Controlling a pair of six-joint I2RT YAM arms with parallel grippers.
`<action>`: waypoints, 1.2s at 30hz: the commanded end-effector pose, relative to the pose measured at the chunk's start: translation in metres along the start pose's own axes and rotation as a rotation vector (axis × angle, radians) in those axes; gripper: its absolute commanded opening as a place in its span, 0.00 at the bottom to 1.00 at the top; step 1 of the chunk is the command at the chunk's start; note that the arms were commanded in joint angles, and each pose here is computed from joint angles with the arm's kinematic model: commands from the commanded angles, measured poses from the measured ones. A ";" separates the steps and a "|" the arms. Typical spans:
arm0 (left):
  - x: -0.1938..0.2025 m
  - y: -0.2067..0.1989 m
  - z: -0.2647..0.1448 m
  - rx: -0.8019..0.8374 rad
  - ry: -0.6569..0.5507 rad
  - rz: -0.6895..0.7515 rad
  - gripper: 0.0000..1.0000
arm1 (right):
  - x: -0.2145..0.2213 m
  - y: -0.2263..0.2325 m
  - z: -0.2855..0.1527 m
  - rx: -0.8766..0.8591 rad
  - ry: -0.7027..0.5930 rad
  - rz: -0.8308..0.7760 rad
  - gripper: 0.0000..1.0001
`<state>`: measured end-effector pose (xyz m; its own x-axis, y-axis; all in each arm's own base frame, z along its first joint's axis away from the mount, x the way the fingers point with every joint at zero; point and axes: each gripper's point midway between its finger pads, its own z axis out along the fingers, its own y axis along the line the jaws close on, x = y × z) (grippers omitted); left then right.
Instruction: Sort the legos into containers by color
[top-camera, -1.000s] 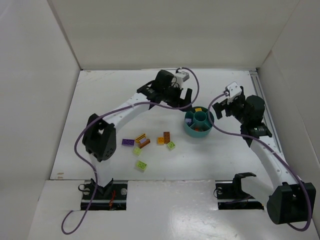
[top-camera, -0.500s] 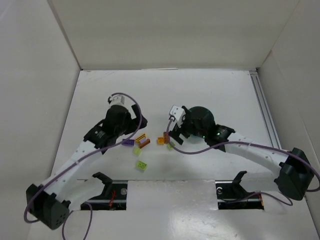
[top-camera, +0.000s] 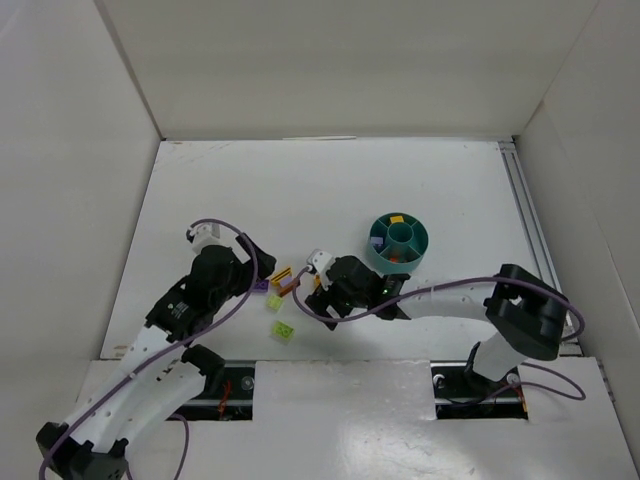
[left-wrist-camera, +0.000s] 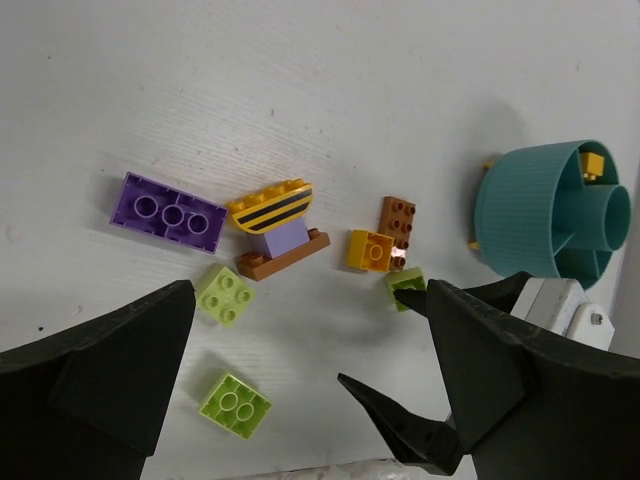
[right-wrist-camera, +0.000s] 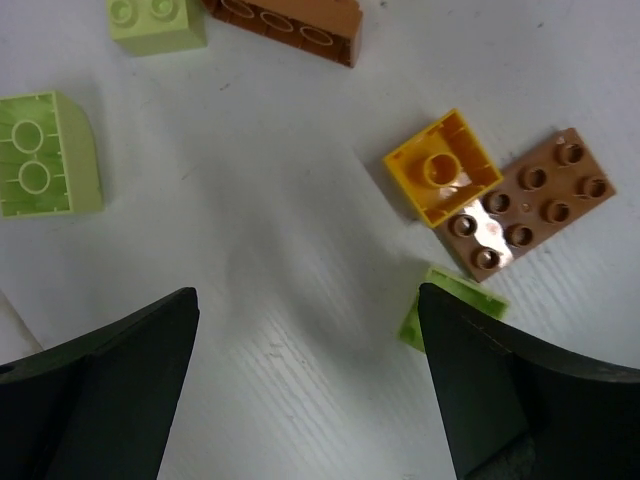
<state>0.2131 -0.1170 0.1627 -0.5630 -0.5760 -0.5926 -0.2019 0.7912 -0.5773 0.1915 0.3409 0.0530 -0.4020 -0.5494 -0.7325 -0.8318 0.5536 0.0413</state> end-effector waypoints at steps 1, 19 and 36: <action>-0.001 -0.001 0.008 -0.016 -0.002 0.000 1.00 | -0.032 0.018 0.010 -0.036 -0.075 0.070 0.95; 0.002 -0.017 0.012 0.084 0.003 0.028 1.00 | -0.001 -0.014 0.042 0.234 0.083 0.227 0.92; 0.001 -0.013 0.013 0.065 -0.006 0.020 1.00 | -0.016 -0.034 0.056 0.368 0.074 0.217 0.47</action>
<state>0.2220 -0.1293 0.1557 -0.5852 -0.5471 -0.5985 -0.1545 0.7998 -0.5801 0.2444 0.3666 0.0275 -0.5922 -0.4155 -0.6904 -0.5486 0.8354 -0.0323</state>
